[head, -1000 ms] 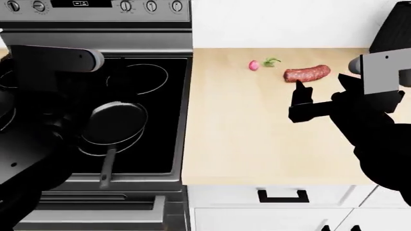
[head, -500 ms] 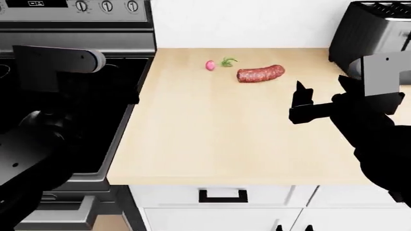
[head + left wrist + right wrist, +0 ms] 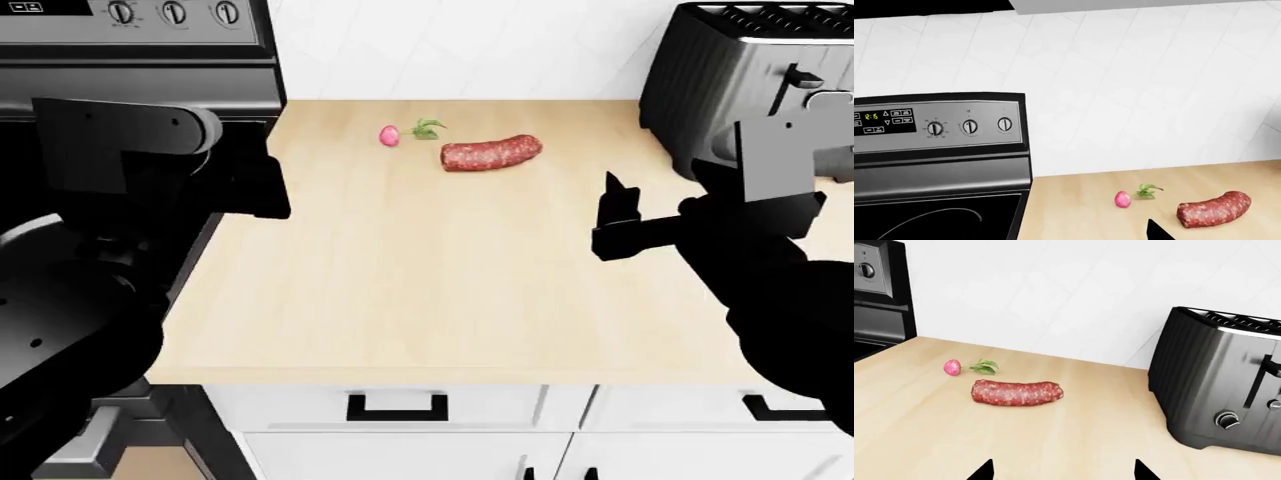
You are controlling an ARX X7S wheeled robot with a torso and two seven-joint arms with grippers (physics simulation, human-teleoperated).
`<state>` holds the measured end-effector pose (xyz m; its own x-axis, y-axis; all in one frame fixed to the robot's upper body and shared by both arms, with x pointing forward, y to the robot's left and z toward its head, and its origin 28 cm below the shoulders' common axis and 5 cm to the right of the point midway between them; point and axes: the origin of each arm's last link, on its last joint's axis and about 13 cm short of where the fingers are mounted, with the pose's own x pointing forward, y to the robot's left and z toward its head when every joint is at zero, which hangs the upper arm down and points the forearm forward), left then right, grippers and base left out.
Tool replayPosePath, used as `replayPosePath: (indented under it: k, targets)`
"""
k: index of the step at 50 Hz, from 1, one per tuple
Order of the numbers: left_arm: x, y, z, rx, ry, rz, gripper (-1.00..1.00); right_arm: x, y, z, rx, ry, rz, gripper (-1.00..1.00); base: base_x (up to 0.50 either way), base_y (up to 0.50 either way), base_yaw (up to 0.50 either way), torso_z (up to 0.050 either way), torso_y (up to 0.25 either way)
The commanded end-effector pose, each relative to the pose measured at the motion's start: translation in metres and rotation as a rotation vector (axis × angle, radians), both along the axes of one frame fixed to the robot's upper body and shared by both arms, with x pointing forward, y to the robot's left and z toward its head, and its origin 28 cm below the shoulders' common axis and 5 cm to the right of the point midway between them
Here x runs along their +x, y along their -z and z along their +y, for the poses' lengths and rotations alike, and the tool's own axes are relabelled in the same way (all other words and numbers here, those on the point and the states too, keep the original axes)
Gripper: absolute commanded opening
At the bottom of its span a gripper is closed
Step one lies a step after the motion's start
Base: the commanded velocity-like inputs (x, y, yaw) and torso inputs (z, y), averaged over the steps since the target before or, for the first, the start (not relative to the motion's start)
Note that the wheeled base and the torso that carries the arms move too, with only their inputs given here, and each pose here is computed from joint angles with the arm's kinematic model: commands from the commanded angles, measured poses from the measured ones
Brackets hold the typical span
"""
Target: Place both pans onto different burners. Then place the beet and the sausage on different pans.
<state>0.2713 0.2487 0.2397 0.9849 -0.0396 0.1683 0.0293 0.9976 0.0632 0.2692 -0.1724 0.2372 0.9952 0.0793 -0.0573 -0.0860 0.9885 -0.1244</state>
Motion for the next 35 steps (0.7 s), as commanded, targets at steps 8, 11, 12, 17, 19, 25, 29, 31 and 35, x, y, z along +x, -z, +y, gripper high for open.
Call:
replayPosePath:
  k: [8, 11, 12, 17, 19, 25, 29, 31, 35]
  targets:
    - [-0.0006, 0.0003, 0.0016, -0.009, 0.001, 0.013, 1.0, 0.0008, 0.0025, 0.0018, -0.001, -0.007, 0.009, 1.0, 0.04, 0.0, 0.0, 0.0, 0.0]
    - [-0.0003, 0.0007, 0.0017, -0.009, 0.001, 0.011, 1.0, 0.0008, 0.0025, 0.0017, -0.002, -0.006, 0.009, 1.0, 0.27, 0.0, 0.0, 0.0, 0.0]
    - [-0.0005, 0.0004, 0.0016, -0.009, 0.002, 0.011, 1.0, 0.0008, 0.0026, 0.0018, -0.002, -0.006, 0.009, 1.0, 0.3, -0.01, 0.0, 0.0, 0.0]
    - [-0.0004, 0.0001, 0.0009, -0.006, 0.004, 0.008, 1.0, 0.0007, 0.0031, 0.0014, -0.002, -0.006, 0.01, 1.0, 0.3, -0.02, 0.0, 0.0, 0.0]
    - [-0.0006, -0.0006, 0.0006, -0.005, 0.004, 0.007, 1.0, 0.0006, 0.0028, 0.0014, -0.001, -0.006, 0.01, 1.0, 0.3, -0.03, 0.0, 0.0, 0.0]
    - [-0.0005, -0.0011, 0.0001, -0.002, 0.005, 0.005, 1.0, 0.0009, 0.003, 0.0009, -0.001, -0.008, 0.008, 1.0, 0.29, -0.03, 0.0, 0.0, 0.0]
    - [0.0002, -0.0006, 0.0002, -0.001, 0.005, 0.004, 1.0, 0.0013, 0.0021, 0.0013, -0.001, -0.009, 0.007, 1.0, 0.29, -0.03, 0.0, 0.0, 0.003]
    - [-0.0001, -0.0008, 0.0002, -0.001, 0.004, 0.004, 1.0, 0.001, 0.0021, 0.0011, -0.003, -0.008, 0.007, 1.0, 0.29, -0.03, 0.0, 0.0, 0.0]
    - [-0.0004, -0.0007, 0.0003, -0.001, 0.004, 0.003, 1.0, 0.0002, 0.002, 0.0012, -0.003, -0.008, 0.007, 1.0, 0.3, -0.03, 0.0, 0.0, 0.0]
